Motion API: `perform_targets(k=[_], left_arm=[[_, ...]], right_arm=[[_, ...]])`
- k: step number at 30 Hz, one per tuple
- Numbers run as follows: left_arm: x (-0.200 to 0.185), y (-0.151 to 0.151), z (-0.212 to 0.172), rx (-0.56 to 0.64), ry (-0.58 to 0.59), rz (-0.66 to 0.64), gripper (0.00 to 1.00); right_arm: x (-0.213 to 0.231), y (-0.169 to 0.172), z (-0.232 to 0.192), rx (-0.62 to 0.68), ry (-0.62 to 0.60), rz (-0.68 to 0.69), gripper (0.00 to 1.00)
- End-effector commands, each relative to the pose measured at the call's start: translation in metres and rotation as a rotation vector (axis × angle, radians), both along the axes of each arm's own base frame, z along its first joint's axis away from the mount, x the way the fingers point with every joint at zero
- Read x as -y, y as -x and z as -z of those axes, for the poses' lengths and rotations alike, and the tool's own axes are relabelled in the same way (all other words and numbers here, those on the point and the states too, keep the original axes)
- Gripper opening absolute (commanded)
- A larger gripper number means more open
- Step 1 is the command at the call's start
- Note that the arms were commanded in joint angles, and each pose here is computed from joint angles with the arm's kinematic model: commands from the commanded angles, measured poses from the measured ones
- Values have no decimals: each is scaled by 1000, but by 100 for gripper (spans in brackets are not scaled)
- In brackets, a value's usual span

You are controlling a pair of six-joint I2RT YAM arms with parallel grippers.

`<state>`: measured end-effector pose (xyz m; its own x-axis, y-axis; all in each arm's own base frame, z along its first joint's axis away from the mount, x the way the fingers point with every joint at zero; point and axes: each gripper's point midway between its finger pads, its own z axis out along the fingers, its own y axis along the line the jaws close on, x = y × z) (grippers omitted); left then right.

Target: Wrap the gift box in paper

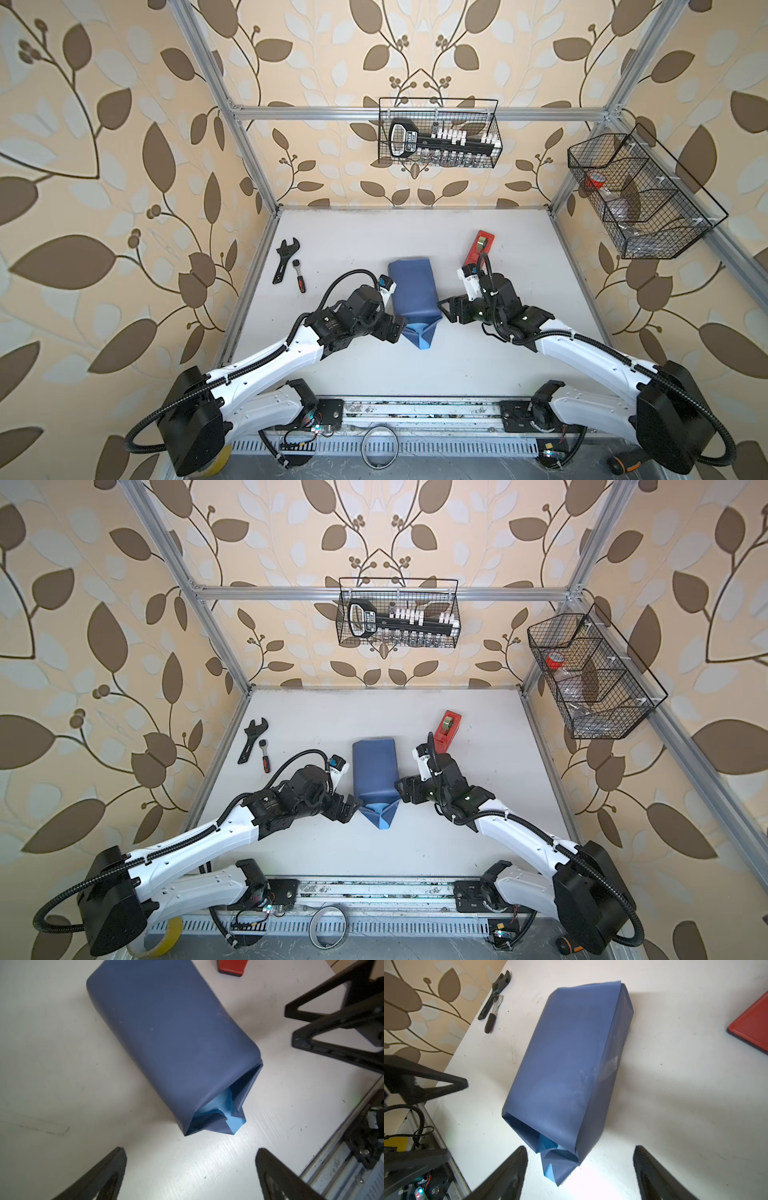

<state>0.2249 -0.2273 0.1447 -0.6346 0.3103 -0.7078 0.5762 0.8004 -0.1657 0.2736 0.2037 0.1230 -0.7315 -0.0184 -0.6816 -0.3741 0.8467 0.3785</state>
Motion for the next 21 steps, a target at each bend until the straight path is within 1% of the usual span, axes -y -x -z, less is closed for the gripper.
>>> perform_targets(k=[1,2,6,8,9,11,13,17,21], left_arm=[[8,-13,-32,288,-174,186,99],[10,-14,-33,344,-221,239,99],[17,-13,-23,481,-391,441,99],[23,-11,-15,559,-451,553,99],[26,-12,-13,598,-472,585,99],[30,-13,-7,703,-519,661,99],[33,-11,3,769,-566,746,99],[39,-14,21,782,-637,844,99],[43,-23,34,783,-664,876,99]], right_arm=[[5,10,14,-24,10,-14,81],[3,13,18,-37,-6,-26,81],[-5,25,36,-95,-61,-60,80],[-10,32,45,-126,-97,-75,80],[-12,35,49,-139,-105,-82,79],[-15,42,60,-163,-96,-98,79],[-15,46,69,-177,-87,-102,79],[-11,49,82,-201,-75,-93,79],[-11,50,87,-219,-71,-92,78]])
